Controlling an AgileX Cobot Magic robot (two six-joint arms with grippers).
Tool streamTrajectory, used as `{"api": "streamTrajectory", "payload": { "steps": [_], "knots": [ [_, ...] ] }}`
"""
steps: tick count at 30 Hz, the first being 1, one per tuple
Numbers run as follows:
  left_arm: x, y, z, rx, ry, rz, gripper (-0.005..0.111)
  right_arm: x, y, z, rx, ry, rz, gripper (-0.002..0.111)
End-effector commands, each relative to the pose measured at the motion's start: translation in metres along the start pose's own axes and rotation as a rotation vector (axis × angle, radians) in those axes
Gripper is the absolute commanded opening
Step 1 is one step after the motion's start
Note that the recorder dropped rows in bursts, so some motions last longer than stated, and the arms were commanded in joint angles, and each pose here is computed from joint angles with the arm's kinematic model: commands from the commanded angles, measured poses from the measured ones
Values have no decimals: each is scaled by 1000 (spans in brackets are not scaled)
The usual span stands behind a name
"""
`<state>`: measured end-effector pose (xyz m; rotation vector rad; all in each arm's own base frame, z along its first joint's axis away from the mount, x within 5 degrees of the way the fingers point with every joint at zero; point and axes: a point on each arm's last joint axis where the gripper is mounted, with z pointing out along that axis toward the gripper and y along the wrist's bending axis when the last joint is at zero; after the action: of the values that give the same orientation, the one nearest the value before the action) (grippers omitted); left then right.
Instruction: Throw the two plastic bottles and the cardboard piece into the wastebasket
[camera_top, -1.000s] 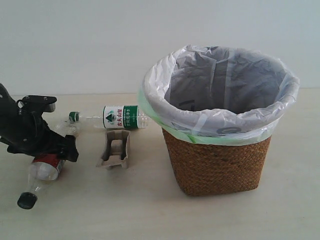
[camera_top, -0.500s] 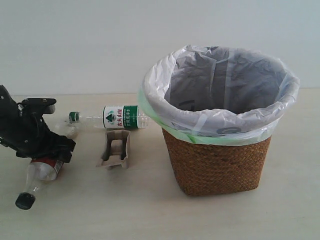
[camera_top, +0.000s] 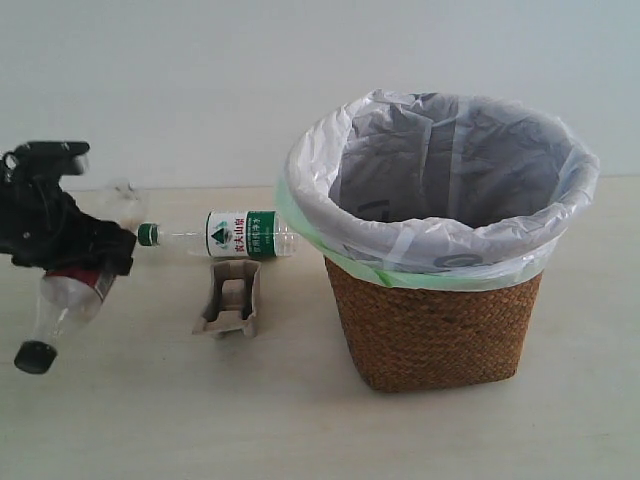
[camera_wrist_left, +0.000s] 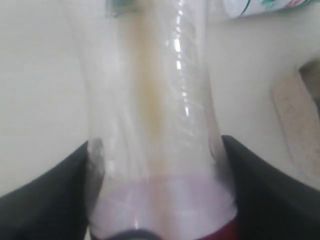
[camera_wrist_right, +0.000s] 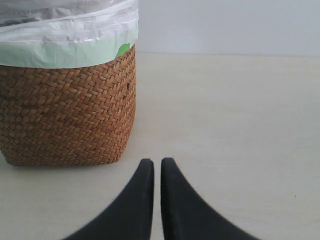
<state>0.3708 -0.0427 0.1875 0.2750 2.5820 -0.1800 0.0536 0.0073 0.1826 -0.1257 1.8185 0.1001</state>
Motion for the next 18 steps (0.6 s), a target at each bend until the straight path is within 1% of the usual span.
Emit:
{"api": "streamTrajectory", "payload": {
  "steps": [1, 4, 5, 7, 10, 11, 13, 16, 18],
  "knots": [
    [-21, -1, -52, -69, -121, 52, 4, -1, 0, -1, 1, -14, -11, 2],
    [-36, 3, -89, -154, -144, 92, 4, -1, 0, -1, 1, -14, -11, 2],
    [-42, 5, -104, -199, -145, 99, 4, -1, 0, -1, 1, -14, -11, 2],
    [-50, 11, -124, -278, -128, 110, 4, -1, 0, -1, 1, -14, -11, 2],
    [-64, 19, -159, -410, -127, 87, 4, -1, 0, -1, 1, -14, -11, 2],
    [-66, 23, -169, -470, -116, 80, 4, -1, 0, -1, 1, -14, -11, 2],
    [-72, 27, -186, -545, -127, 68, 4, -1, 0, -1, 1, -14, -11, 2],
    [-77, 31, -206, -622, -144, 85, 4, -1, 0, -1, 1, -14, -11, 2],
    [-78, 32, -212, -641, -159, 92, 4, -1, 0, -1, 1, -14, -11, 2]
  ]
}}
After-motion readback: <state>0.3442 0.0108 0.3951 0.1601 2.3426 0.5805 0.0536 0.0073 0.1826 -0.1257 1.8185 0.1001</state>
